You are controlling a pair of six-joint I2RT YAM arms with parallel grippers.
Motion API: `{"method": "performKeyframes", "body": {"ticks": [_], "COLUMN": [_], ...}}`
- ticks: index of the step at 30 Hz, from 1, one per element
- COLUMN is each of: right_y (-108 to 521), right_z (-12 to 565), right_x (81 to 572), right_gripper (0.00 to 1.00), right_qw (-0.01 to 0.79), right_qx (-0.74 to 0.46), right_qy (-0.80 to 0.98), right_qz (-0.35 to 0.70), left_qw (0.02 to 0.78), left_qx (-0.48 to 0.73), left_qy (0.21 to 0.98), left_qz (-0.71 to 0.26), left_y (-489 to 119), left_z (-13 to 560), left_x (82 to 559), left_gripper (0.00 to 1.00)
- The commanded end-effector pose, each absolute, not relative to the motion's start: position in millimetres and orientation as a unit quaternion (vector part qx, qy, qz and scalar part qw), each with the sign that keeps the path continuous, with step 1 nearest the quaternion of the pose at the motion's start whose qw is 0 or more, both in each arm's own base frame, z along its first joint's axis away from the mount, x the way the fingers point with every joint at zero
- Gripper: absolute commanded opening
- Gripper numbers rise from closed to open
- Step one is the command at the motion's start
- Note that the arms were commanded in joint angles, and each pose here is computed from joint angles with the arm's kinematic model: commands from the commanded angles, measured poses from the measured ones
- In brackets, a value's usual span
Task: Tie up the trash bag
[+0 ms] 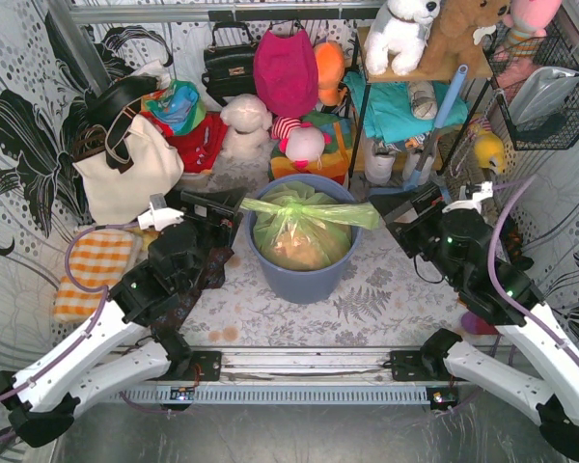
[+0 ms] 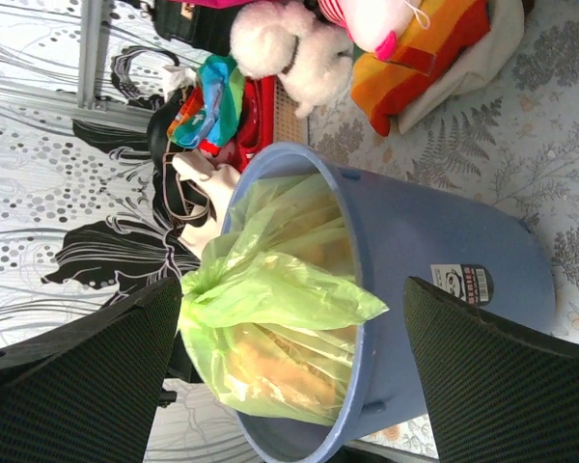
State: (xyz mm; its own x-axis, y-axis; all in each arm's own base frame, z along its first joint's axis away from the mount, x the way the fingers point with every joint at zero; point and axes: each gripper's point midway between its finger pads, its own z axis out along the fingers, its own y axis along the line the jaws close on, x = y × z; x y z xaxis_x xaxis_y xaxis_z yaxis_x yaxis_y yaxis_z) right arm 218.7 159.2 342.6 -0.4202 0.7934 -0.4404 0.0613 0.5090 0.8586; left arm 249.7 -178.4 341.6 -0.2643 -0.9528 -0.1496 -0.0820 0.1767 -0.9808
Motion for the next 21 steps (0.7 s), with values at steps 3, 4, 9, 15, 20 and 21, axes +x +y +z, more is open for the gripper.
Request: {"method": "performKeyframes", "body": {"ticks": [3, 4, 9, 15, 20, 21], "right_y": [179.8, 183.1, 191.2, 201.3, 211.6, 213.7], "right_z": [322.9, 320.9, 326.0, 350.0, 361.8, 363.5], "right_x": [227.8, 229.4, 235.5, 240.3, 246.1, 247.2], "right_gripper": [0.97, 0.97, 0.97, 0.97, 0.99, 0.99], "right_qw": [0.411, 0.406, 0.407, 0.412, 0.418, 0.418], "right_qx": [0.322, 0.324, 0.325, 0.309, 0.291, 0.288], "right_qy": [0.735, 0.735, 0.721, 0.711, 0.707, 0.707], "right_qz": [0.432, 0.436, 0.457, 0.479, 0.491, 0.493], "left_qw": [0.466, 0.467, 0.468, 0.465, 0.465, 0.466], "left_qx": [-0.419, -0.418, -0.417, -0.412, -0.410, -0.410], "left_qy": [0.610, 0.609, 0.607, 0.611, 0.611, 0.611], "left_qz": [-0.485, -0.486, -0.488, -0.491, -0.492, -0.492], "left_y": [-172.8, -173.2, -174.8, -179.7, -180.8, -180.7], "left_z": [355.2, 355.9, 356.4, 356.8, 356.1, 356.1], "left_x": [255.8, 256.1, 257.3, 258.7, 259.3, 259.4], "left_gripper": [0.90, 0.90, 0.90, 0.90, 0.90, 0.90]}}
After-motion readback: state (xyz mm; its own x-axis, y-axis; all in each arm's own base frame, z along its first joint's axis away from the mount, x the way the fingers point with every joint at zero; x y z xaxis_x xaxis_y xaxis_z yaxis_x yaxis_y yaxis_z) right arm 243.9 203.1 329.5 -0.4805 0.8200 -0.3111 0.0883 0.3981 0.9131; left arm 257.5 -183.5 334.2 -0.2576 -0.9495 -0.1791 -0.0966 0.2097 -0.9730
